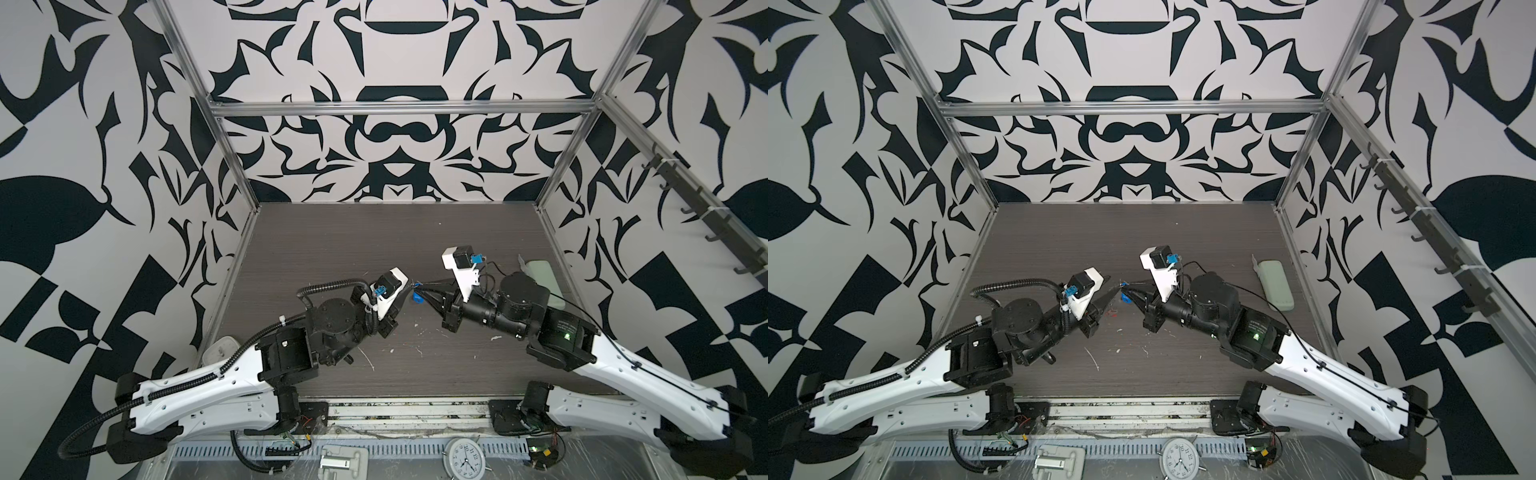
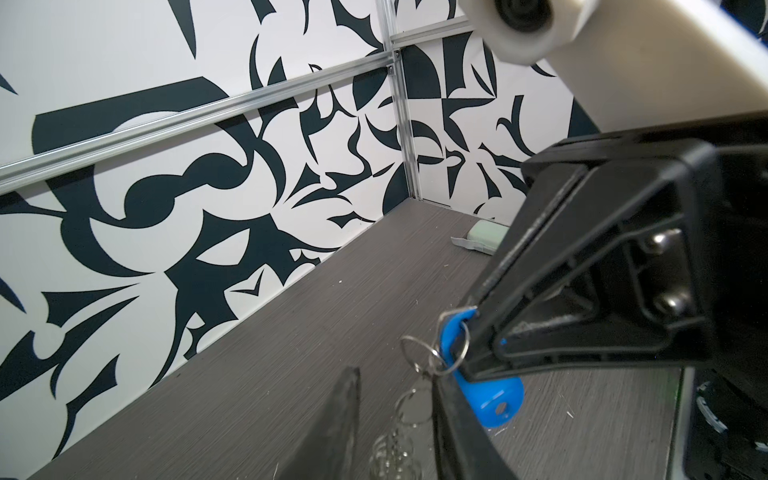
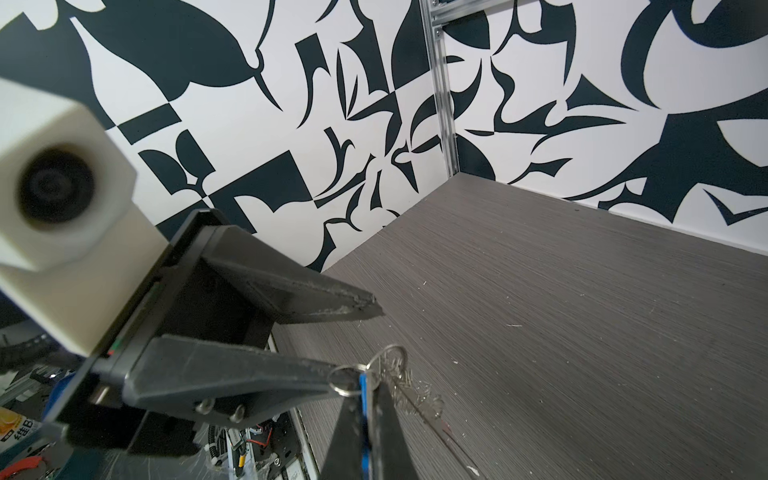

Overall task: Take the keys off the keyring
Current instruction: 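Hold the blue tag with the left gripper while the right holds the rings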

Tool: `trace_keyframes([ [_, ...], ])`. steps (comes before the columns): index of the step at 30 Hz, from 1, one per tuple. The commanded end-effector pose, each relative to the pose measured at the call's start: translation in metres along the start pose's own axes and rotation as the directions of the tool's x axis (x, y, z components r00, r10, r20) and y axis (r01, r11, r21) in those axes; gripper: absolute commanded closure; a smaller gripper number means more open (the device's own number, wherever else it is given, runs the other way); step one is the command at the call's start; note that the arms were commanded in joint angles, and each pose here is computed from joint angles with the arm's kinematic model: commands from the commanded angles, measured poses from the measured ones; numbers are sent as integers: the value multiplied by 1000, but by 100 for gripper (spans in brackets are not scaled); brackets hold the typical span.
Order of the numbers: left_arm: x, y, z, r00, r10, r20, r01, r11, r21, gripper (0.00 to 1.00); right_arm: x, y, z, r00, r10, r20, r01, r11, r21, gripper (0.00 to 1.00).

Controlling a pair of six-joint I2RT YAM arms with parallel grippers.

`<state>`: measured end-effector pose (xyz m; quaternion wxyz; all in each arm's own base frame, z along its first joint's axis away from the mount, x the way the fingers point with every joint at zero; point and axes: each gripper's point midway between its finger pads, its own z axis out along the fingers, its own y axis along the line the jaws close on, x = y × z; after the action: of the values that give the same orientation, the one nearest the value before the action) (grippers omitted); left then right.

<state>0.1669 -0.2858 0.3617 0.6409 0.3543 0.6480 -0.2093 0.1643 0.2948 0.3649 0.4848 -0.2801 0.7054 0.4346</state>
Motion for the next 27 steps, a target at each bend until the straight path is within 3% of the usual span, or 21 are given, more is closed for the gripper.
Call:
trace_keyframes([
  [1,-18,5,-3,999,-11,42,11,1000,-12,70,-28,17,-11,995,-1,101,8,998,-63,100],
  [13,-16,-9,0,999,-16,36,14,998,60,68,-28,16,-13,994,4,108,3,998,-61,100],
  [18,-13,0,-4,999,-46,16,46,999,22,68,-29,14,-17,993,2,117,4,999,-49,100],
  [22,-10,2,-10,996,-85,5,85,996,28,58,-27,13,-17,993,0,115,4,999,-42,100],
  [27,3,-7,-16,997,-73,-31,76,993,85,55,-28,17,-18,995,-15,98,20,998,-56,100],
])
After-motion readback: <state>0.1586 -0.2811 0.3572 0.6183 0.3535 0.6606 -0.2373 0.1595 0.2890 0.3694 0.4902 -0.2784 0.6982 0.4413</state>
